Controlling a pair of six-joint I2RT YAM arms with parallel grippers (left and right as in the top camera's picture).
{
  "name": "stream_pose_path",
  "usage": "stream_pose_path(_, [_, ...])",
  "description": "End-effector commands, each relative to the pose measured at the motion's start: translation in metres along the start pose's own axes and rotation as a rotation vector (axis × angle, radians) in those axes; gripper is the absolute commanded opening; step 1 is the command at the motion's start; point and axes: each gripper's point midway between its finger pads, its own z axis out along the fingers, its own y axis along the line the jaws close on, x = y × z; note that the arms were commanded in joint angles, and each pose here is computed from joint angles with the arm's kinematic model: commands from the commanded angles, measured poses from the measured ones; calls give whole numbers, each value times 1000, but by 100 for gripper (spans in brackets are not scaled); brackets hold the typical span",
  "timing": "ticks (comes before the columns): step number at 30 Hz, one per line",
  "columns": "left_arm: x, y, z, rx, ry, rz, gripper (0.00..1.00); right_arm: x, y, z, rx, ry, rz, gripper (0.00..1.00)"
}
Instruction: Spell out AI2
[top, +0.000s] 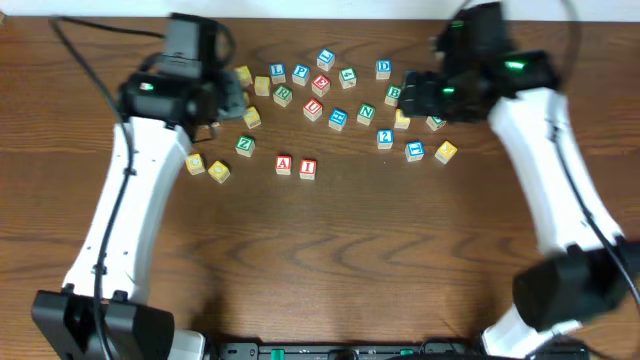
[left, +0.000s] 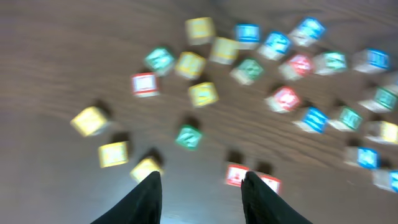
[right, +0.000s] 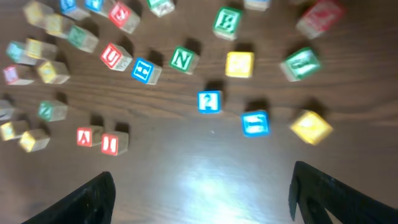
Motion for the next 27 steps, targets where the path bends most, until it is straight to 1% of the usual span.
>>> stream_pose_path(1, [-6, 33, 5, -59, 12, -43, 41, 5, 4, 38, 105, 25, 69, 78])
stream_pose_path(6, [-6, 54, 8, -89, 25, -84, 41, 13, 0, 77, 198, 57, 90, 71])
stream_pose_path(9, [-5, 54, 9, -91, 28, -85, 41, 17, 4, 99, 202, 79, 75, 69])
stream_pose_path(14, [-1, 55, 11, -94, 38, -85, 41, 25, -3, 127, 235, 114, 68, 62])
stream_pose_path(23, [5, 57, 16, -99, 57, -85, 41, 28, -12, 155, 268, 130, 61, 56])
stream_pose_path(27, [5, 57, 16, -99, 57, -85, 41, 30, -14, 163, 269, 137, 47, 56])
